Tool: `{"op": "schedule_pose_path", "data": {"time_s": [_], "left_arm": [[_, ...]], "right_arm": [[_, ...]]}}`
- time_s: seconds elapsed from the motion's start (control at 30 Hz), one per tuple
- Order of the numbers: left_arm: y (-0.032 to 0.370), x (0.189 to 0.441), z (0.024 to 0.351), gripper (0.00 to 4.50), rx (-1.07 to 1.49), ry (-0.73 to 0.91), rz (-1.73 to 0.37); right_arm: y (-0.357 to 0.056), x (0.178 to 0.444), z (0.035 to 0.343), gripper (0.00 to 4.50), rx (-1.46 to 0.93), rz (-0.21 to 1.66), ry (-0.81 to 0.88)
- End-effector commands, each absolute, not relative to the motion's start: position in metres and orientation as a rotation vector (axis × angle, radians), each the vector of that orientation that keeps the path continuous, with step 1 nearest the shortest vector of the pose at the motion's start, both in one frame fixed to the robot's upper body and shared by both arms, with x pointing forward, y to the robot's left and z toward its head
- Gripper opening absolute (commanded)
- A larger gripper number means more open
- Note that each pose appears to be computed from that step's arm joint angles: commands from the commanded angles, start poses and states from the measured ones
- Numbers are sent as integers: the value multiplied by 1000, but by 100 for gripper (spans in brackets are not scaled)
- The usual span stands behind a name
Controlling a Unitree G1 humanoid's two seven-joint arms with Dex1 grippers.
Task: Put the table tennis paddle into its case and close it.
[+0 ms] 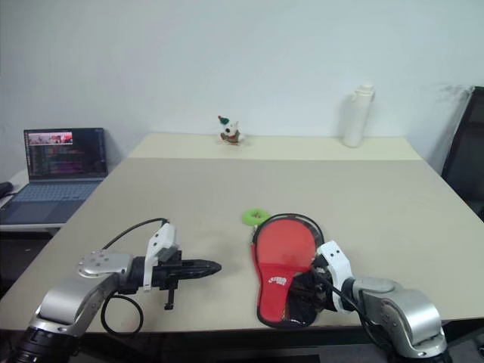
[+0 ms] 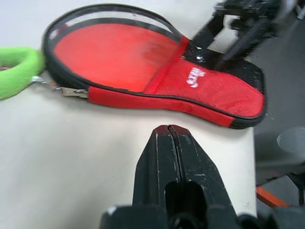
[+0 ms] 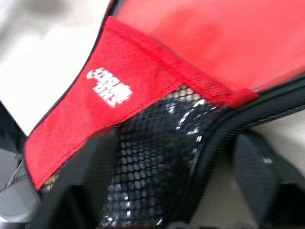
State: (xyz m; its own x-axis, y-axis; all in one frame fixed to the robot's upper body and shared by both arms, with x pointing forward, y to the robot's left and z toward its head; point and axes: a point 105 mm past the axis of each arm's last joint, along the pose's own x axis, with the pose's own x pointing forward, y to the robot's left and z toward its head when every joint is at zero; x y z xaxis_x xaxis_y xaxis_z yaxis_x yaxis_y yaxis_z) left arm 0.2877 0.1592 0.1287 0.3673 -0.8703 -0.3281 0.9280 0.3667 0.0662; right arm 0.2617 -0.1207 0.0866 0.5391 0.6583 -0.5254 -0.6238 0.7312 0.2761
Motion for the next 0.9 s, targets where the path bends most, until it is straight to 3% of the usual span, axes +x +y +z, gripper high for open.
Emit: {"op": "schedule_pose_path", "data": {"time_s": [0.03,0.2,0.3,0.67,0.9], "left_arm": [[165,308,146,0,274,170,-1073],[166,332,153,0,288,135,-983],[166,357,155,61,281,129,-890],[147,423,151,448,253,159,-743],[133,447,135,448,232,278,-704]], "right_arm": [[-130,257,112,447,90,791,572],[-134,261,135,447,109,819,491],[-135,271,149,450,95,805,428],[-121,277,158,450,72,834,391],[-108,277,164,450,61,872,358]]}}
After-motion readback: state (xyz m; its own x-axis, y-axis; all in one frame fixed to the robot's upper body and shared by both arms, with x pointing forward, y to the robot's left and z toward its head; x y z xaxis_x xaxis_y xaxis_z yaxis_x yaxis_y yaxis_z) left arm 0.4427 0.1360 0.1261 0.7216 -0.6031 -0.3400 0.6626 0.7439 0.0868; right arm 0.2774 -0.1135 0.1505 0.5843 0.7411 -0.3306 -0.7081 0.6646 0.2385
